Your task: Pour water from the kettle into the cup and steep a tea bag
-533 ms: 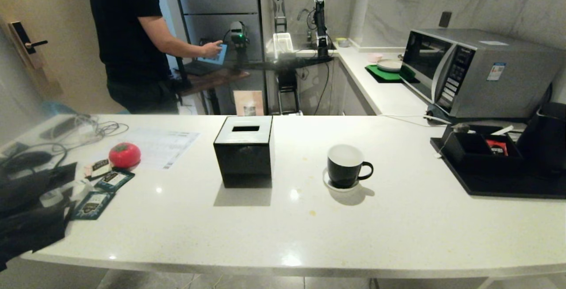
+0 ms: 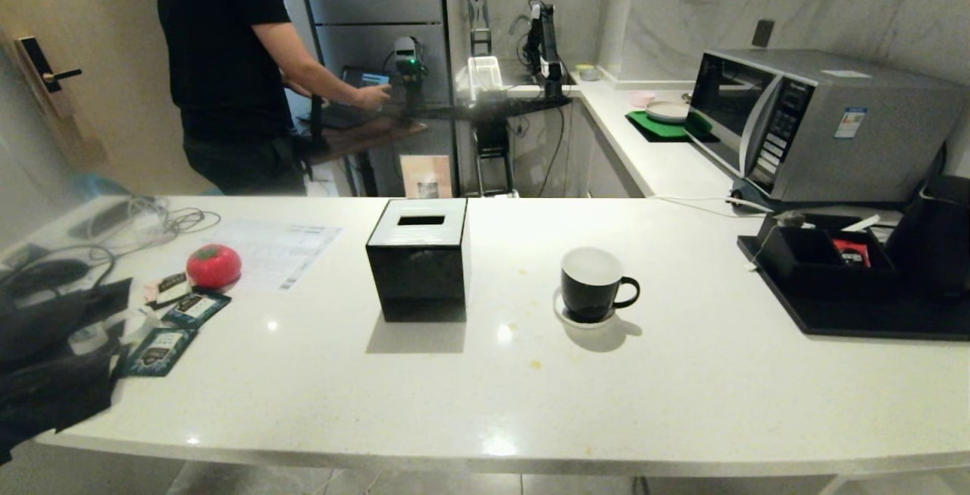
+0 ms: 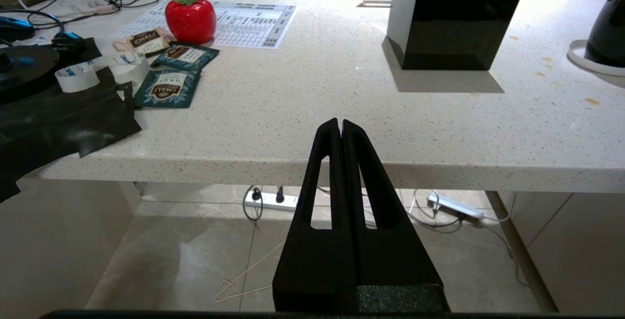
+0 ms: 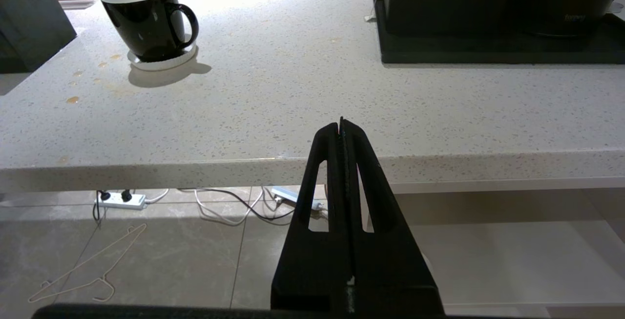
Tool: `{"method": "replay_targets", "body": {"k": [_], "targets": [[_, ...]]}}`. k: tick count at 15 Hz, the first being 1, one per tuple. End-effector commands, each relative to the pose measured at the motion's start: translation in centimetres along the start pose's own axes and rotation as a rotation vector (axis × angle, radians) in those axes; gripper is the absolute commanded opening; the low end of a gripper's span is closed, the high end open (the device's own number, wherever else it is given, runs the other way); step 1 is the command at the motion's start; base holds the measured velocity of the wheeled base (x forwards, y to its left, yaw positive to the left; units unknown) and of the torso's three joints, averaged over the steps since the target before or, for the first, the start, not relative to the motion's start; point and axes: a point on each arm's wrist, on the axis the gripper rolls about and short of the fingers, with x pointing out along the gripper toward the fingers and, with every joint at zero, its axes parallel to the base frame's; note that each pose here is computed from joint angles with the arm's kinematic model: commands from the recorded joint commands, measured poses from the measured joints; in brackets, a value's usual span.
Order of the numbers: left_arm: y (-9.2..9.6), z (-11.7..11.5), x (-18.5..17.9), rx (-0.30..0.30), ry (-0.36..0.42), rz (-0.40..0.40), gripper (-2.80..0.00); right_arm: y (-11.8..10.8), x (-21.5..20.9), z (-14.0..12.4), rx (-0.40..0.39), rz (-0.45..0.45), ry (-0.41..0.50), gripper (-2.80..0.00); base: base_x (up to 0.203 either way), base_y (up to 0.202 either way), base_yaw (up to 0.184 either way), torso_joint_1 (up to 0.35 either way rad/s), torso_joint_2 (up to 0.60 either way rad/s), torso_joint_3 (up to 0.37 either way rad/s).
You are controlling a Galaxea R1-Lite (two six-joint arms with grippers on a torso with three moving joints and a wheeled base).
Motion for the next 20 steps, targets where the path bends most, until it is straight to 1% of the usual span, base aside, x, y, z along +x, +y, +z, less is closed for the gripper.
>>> {"method": "replay_targets", "body": {"k": [1, 20], "targets": [[0.00, 0.01, 0.00, 0.000, 0.000, 0.000, -2.80, 0.00, 0.00, 0.00, 0.001, 0.001, 0.001, -2.80, 0.000, 0.000, 0.000, 0.000, 0.00, 0.000], [0.00, 0.01, 0.00, 0.004, 0.000, -0.001, -2.80, 0.00, 0.00, 0.00, 0.001, 0.002, 0.000, -2.80, 0.000, 0.000, 0.000, 0.000, 0.00, 0.000]]}}
